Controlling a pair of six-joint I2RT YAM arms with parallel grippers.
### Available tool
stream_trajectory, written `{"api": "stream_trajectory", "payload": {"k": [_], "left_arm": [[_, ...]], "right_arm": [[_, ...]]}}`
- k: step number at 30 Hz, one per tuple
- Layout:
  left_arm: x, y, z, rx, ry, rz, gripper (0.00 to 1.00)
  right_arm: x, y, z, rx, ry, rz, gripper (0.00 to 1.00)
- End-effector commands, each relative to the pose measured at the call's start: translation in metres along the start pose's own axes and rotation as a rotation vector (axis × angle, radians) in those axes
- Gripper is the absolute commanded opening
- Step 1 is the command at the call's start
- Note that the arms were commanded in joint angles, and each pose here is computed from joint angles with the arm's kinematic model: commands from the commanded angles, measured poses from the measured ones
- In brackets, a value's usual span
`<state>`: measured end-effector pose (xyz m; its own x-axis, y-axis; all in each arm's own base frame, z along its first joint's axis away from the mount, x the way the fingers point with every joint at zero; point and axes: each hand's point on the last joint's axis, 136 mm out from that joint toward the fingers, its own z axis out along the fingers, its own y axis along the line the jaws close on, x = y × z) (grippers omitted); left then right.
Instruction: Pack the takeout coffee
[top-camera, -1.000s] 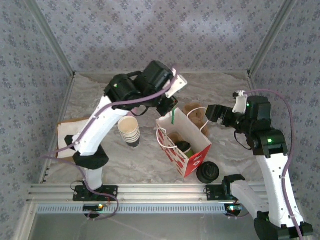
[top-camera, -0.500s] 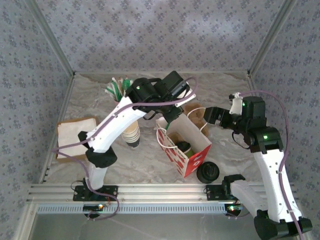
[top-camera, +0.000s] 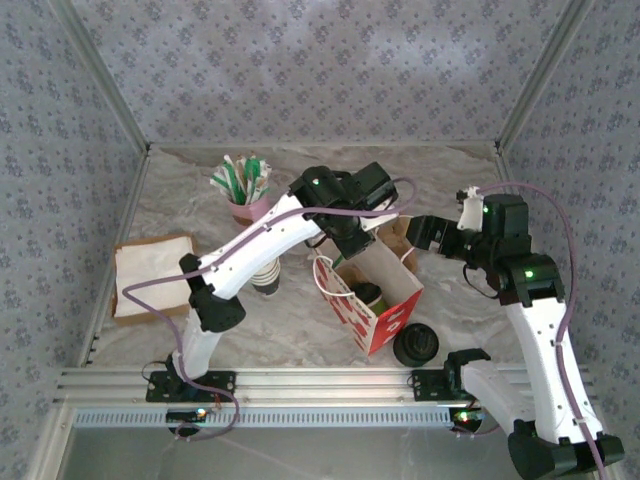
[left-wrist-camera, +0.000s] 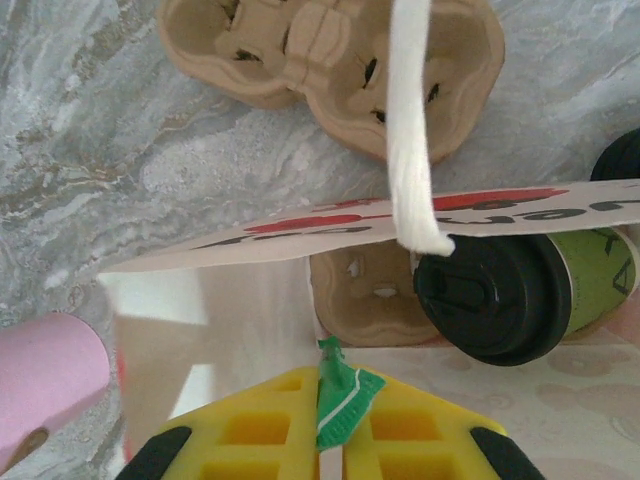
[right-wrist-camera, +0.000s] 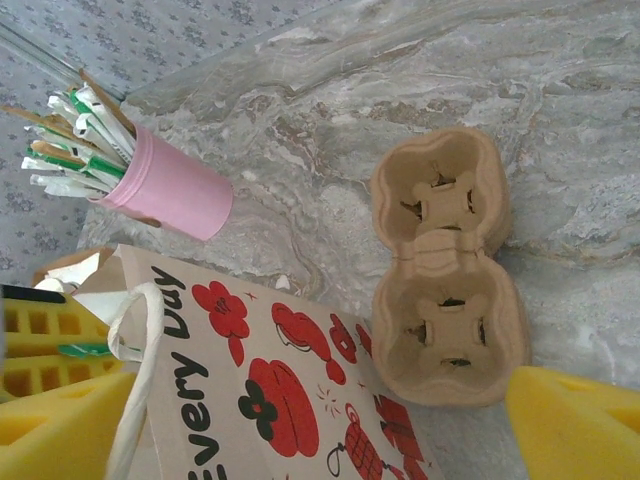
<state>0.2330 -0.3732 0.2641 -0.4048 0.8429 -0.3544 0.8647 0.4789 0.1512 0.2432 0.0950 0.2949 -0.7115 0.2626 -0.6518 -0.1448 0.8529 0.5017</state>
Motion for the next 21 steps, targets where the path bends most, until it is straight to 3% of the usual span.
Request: {"api": "stream_trajectory", "payload": {"k": [1, 5, 21], "left_arm": [[0.002, -0.002, -0.016, 0.010, -0.040, -0.010, 0.11], [0.005, 0.000, -0.014, -0.002, -0.039, -0.010, 0.17], [-0.012, 0.000, -0.066, 0.041, -0.233, -0.061, 0.80]], "right_arm": [[0.004, 0.002, 0.002, -0.018, 0.018, -0.006, 0.95], [0.003, 0.002, 0.005, -0.021, 0.022, -0.002, 0.95], [0.001, 0.005, 0.003, -0.022, 0.022, 0.004, 0.96]]}}
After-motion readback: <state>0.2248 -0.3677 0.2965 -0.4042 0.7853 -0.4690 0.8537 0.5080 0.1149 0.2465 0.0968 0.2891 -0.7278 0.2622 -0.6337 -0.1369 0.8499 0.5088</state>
